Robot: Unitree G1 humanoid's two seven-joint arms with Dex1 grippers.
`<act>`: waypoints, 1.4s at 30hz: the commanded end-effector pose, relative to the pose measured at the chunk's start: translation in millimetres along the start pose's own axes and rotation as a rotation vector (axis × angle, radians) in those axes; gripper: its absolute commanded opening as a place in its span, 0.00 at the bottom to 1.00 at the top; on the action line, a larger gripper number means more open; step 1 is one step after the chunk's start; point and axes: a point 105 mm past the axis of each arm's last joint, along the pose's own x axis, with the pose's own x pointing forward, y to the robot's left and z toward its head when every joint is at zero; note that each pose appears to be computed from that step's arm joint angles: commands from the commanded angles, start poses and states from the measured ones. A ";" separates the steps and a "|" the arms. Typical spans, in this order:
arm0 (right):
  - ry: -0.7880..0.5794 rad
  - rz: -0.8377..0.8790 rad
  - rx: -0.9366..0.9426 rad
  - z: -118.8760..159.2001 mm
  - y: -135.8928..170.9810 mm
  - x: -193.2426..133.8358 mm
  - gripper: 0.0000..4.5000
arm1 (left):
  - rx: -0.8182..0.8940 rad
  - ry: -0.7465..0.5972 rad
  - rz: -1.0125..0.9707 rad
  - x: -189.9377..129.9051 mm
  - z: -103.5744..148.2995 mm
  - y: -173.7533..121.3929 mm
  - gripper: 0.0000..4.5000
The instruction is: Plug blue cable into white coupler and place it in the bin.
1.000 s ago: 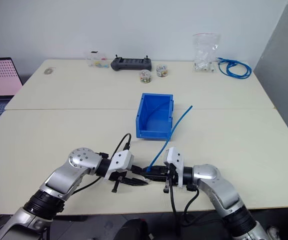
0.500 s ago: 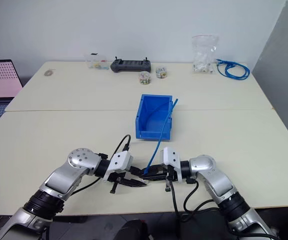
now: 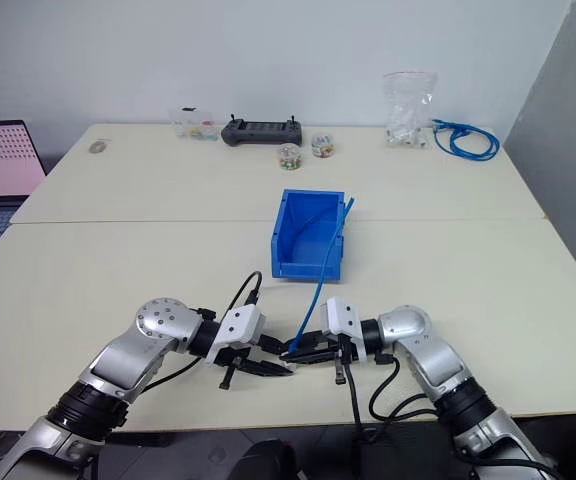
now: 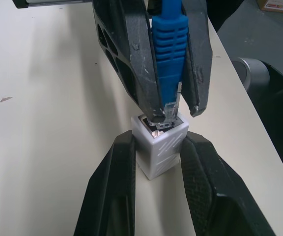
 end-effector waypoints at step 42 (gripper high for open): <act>0.274 0.296 0.172 -67.6 56.7 2.5 0.04 | 0.024 -0.012 -0.009 4.8 -1.0 -5.6 0.22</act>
